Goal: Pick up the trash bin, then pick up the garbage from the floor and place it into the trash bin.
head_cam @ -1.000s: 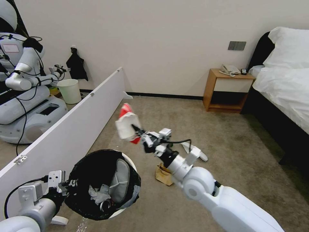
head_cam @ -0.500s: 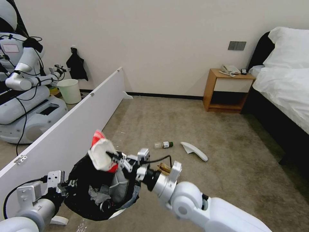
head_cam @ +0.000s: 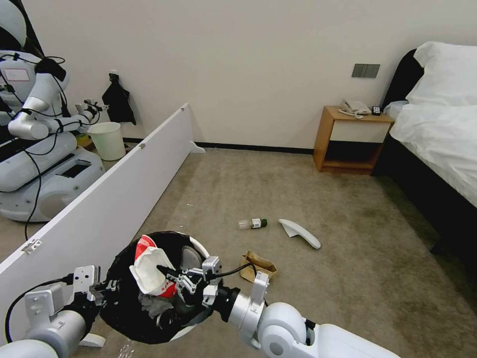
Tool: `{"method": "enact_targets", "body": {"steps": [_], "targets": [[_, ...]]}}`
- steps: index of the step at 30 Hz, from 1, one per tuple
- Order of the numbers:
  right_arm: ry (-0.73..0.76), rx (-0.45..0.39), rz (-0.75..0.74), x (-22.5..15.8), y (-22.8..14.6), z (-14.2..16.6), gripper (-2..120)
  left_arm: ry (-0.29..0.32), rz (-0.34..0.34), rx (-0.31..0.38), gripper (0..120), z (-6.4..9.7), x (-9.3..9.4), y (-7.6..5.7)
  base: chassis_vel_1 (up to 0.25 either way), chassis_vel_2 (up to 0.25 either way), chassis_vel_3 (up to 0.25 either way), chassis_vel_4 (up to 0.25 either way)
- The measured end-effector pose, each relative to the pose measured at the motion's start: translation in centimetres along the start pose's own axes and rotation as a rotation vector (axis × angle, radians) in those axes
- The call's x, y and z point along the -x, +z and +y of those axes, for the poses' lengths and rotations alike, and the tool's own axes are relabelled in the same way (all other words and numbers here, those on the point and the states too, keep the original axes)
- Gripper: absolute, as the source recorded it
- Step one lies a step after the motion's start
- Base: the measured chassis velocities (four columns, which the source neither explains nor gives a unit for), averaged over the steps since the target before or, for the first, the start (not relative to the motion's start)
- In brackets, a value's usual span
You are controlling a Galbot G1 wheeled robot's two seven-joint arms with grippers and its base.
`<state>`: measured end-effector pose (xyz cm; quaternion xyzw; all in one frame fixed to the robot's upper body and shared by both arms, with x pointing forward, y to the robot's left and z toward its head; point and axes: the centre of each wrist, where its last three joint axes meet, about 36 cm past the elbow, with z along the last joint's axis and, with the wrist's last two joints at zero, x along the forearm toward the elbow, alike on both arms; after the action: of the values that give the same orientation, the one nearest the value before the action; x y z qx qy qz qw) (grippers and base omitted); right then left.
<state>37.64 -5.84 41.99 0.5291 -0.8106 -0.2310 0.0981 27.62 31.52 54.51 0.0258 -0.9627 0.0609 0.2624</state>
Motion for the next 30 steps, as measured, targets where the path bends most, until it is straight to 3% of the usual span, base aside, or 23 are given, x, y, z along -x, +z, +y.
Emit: {"method": "enact_targets", "body": {"steps": [7,10,15,22,25,27,30], "targets": [[0.058,-0.013,0.022,0.6,0.6,-0.1,18,0.008,0.005,0.003,3,-0.3,-0.4,0.1,0.0,0.0,0.0,0.0],[0.088,-0.033,0.046,0.8,0.4,-0.1,36,0.011,0.006,0.005,3,-0.4,-0.5,0.1,0.0,0.0,0.0,0.0],[0.099,-0.05,0.052,1.1,0.1,0.0,49,0.012,0.005,0.007,3,-0.5,-0.5,0.1,0.0,0.0,0.0,0.0],[0.101,-0.081,0.053,1.1,-0.4,0.2,80,0.013,0.004,0.007,3,-0.5,-0.5,0.1,0.0,0.0,0.0,0.0],[0.101,-0.086,0.054,1.0,-0.5,0.2,85,0.013,0.004,0.007,3,-0.5,-0.5,0.1,0.0,0.0,0.0,0.0],[0.101,-0.101,0.052,0.6,-0.8,0.2,96,0.01,0.003,0.007,3,-0.4,-0.5,0.0,0.0,0.0,0.0,0.0],[0.099,-0.122,0.03,-0.1,-1.5,0.4,99,0.004,0.0,0.007,3,-0.3,-0.5,0.0,0.0,0.0,0.0,0.0]]}}
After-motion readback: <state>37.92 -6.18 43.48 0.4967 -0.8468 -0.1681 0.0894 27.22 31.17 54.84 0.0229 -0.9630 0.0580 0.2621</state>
